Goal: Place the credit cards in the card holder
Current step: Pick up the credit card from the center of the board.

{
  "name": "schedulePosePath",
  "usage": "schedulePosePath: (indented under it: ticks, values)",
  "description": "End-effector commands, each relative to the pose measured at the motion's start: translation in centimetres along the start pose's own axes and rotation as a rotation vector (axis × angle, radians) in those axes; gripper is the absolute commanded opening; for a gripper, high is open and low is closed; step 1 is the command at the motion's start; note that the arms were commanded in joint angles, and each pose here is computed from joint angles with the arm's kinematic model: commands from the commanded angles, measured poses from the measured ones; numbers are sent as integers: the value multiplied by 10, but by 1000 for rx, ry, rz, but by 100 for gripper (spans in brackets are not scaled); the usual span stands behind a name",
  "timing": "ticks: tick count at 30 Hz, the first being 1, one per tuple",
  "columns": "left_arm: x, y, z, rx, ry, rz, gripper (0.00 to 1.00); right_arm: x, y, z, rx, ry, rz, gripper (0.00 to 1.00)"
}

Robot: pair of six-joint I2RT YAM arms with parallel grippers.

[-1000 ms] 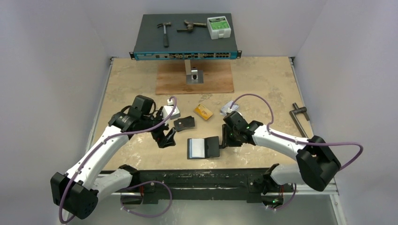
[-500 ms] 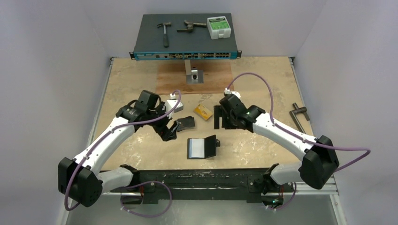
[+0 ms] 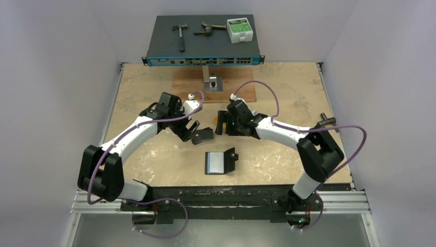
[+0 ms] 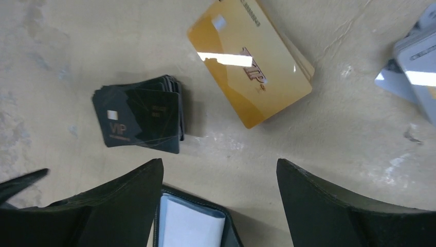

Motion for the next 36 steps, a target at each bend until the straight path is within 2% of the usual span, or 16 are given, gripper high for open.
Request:
schedulePosePath:
  ticks: [1, 12, 19, 22, 30, 36]
  values:
    - [4, 26, -37, -23, -132, -56, 90, -16, 24, -9, -51, -67, -143, 80]
    - [2, 26, -27, -12, -131, -34, 89, -57, 38, 10, -90, -25, -220, 79]
    - [2, 26, -22, -21, -124, -37, 89, -76, 45, 32, -67, 22, -165, 73]
    - [1, 25, -19, -28, -120, -36, 89, -78, 46, 42, -62, 30, -142, 68]
    - [-1, 27, -18, -51, -117, -40, 89, -73, 29, 54, -81, 24, -82, 35]
    - [2, 25, -20, -51, -126, -32, 88, -71, 15, 65, -81, 33, -40, 35]
Point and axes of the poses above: each gripper's point midway between its finger pads, its own x axis back along the fingers, its own y axis along the line the jaws close on, z = x × y, the point moved 2 cm from there along x, back along the fingers, and after that the axes turned 4 degrees about x, right-handed, at the moved point
